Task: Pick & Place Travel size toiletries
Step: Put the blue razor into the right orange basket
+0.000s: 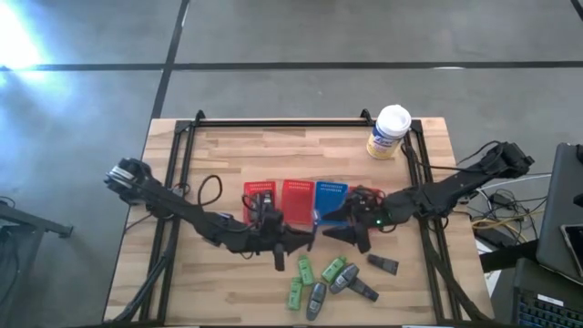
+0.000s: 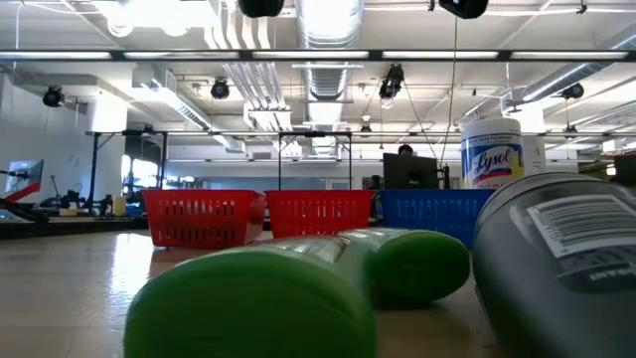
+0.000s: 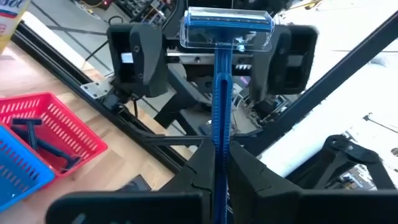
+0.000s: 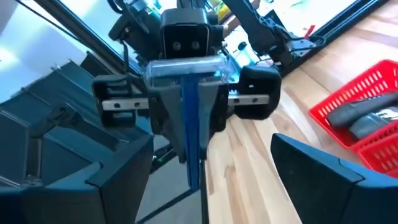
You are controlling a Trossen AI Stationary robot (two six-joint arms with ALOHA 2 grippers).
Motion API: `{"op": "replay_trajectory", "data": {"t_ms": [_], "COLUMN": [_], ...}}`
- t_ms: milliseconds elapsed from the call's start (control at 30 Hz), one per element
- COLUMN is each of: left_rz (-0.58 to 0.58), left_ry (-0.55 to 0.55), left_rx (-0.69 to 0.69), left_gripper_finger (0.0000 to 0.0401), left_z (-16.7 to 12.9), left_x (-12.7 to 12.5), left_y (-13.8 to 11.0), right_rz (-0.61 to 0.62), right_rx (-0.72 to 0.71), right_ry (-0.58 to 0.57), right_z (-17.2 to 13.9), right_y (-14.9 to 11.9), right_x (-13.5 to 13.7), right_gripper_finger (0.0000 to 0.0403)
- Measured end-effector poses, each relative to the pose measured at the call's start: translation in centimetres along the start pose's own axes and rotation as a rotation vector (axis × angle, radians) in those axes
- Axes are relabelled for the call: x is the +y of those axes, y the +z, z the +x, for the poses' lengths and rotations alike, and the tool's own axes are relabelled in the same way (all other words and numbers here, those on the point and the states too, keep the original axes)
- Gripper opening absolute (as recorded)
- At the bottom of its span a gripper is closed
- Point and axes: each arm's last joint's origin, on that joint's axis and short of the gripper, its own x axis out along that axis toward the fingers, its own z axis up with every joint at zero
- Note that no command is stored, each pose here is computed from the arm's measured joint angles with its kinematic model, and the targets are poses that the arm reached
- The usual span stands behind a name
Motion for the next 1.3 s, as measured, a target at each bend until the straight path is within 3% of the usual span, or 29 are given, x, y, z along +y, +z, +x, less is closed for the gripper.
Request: {"op": "replay_trajectory", "data": {"t_ms": [700, 967, 1233, 1300], "left_rz": [0.010, 0.015, 0.030, 0.022], "left_ry": [-0.035, -0.027, -0.012, 0.003], "left_rx": [0.023, 0.015, 0.014, 0.017], "left_gripper_finger": [0.0023, 0.0025, 0.0045, 0.0058], "left_z": [3.1, 3.1, 3.1, 3.1], "left_x": [0.5, 0.5, 0.7, 0.8], "left_y": [0.0, 0.0, 0.0, -0.1], "right_rz": [0.020, 0.023, 0.000, -0.006], "right_rx": [-0.004, -0.001, -0.017, -0.013], "right_ry": [-0.001, -0.009, -0.027, -0.038], "right_z": [0.4, 0.4, 0.4, 0.4], "right_y": [-0.1, -0.1, 0.0, -0.1], "right_x": [-0.2, -0.2, -0.4, -0.5], "right_gripper_finger": [0.0236, 0.0155, 0.0031, 0.0027]}}
